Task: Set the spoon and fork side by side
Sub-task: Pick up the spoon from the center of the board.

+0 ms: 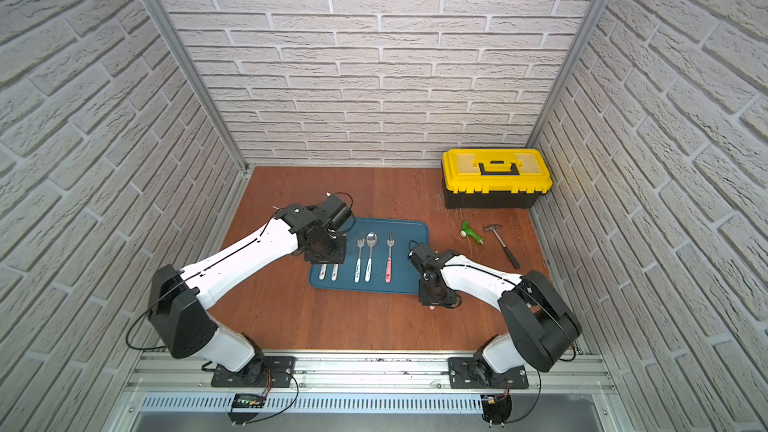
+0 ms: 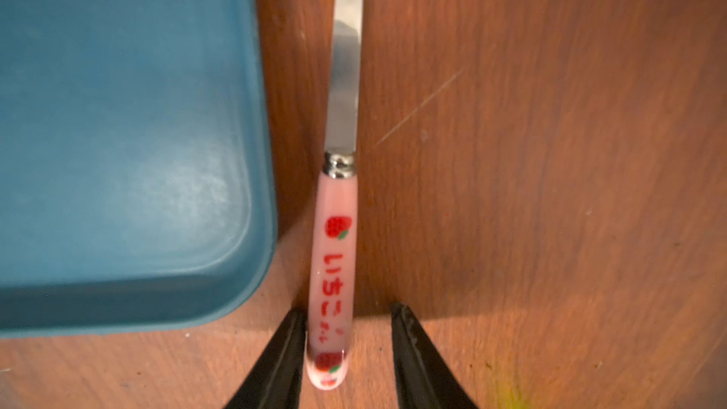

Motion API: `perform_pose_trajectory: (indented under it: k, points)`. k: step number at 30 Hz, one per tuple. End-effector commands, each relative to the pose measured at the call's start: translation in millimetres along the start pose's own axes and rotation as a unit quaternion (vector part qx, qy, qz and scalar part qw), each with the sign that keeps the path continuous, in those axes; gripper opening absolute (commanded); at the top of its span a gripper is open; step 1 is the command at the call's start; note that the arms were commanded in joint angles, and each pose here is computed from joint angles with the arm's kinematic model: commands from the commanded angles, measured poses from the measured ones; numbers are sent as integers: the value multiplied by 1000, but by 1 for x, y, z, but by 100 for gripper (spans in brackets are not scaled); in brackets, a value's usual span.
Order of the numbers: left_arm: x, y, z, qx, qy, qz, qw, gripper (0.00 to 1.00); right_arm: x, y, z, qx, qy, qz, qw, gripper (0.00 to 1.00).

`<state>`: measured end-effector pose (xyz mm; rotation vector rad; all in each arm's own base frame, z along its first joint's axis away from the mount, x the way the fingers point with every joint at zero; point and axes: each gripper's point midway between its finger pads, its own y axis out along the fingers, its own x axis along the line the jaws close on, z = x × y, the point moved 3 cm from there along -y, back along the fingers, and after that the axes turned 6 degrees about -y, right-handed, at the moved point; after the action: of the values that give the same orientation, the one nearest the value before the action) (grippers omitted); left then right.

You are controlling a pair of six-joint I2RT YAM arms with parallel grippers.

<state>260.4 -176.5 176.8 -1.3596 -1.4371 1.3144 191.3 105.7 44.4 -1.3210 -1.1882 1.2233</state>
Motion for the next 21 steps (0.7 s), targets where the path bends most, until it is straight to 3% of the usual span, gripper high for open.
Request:
perform_pose_trajectory:
  k: [1, 21]
  points:
    - [1, -3, 0, -9, 3, 13, 1000, 45, -4, 4, 1, -6, 11, 16, 1000, 35]
    - [2, -4, -2, -14, 4, 12, 1000, 45, -9, -7, 1, -39, 22, 4, 999, 17]
